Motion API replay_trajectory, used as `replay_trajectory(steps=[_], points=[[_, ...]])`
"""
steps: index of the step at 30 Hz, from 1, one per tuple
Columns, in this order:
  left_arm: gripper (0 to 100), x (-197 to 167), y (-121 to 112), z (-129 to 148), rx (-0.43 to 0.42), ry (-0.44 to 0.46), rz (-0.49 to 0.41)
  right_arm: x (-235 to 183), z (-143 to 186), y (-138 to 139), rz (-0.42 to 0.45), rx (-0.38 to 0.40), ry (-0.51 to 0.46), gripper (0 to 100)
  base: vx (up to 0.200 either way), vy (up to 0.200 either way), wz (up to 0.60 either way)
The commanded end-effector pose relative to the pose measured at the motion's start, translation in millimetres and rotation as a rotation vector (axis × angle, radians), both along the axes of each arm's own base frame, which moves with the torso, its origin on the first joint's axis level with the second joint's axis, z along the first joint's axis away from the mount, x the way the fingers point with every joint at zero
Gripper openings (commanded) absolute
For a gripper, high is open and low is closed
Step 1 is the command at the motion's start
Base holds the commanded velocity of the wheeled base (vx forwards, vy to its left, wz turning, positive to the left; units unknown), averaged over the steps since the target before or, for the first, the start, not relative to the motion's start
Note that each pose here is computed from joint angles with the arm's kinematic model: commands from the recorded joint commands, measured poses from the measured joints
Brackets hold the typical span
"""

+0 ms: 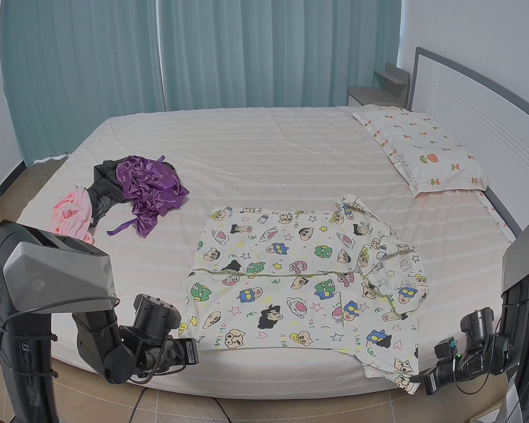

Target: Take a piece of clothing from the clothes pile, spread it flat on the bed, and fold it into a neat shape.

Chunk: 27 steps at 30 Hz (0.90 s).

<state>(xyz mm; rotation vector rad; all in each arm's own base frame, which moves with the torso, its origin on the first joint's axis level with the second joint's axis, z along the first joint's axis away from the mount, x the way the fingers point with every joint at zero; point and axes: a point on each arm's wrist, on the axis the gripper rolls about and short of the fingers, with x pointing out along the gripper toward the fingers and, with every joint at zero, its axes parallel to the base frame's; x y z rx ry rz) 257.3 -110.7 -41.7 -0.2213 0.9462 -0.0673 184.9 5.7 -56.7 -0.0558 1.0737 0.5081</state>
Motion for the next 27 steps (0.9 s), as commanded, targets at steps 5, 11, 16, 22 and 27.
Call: replay_trajectory(steps=[5, 11, 16, 22, 27], points=[[0, -14, 2, 3, 0.011, 0.026, -0.011, -10, 8, -1, 0.034, -0.016, 0.031, 0, 0.0, 0.0, 0.0], [0, -22, 4, 1, 0.024, 0.05, -0.019, -12, 10, -1, 0.05, -0.021, 0.039, 0, 0.0, 0.0, 0.0], [0, -23, 5, 3, 0.022, 0.048, -0.02, -16, 14, -3, 0.075, -0.034, 0.043, 0, 0.0, 0.0, 0.0], [0, -12, -1, 21, -0.02, -0.038, -0.015, -12, 29, -5, 0.072, 0.017, -0.055, 0, 0.0, 0.0, 0.0], [0, 4, -7, 41, -0.066, -0.128, -0.004, -8, 46, -7, 0.042, 0.059, -0.142, 0, 0.0, 0.0, 0.0]])
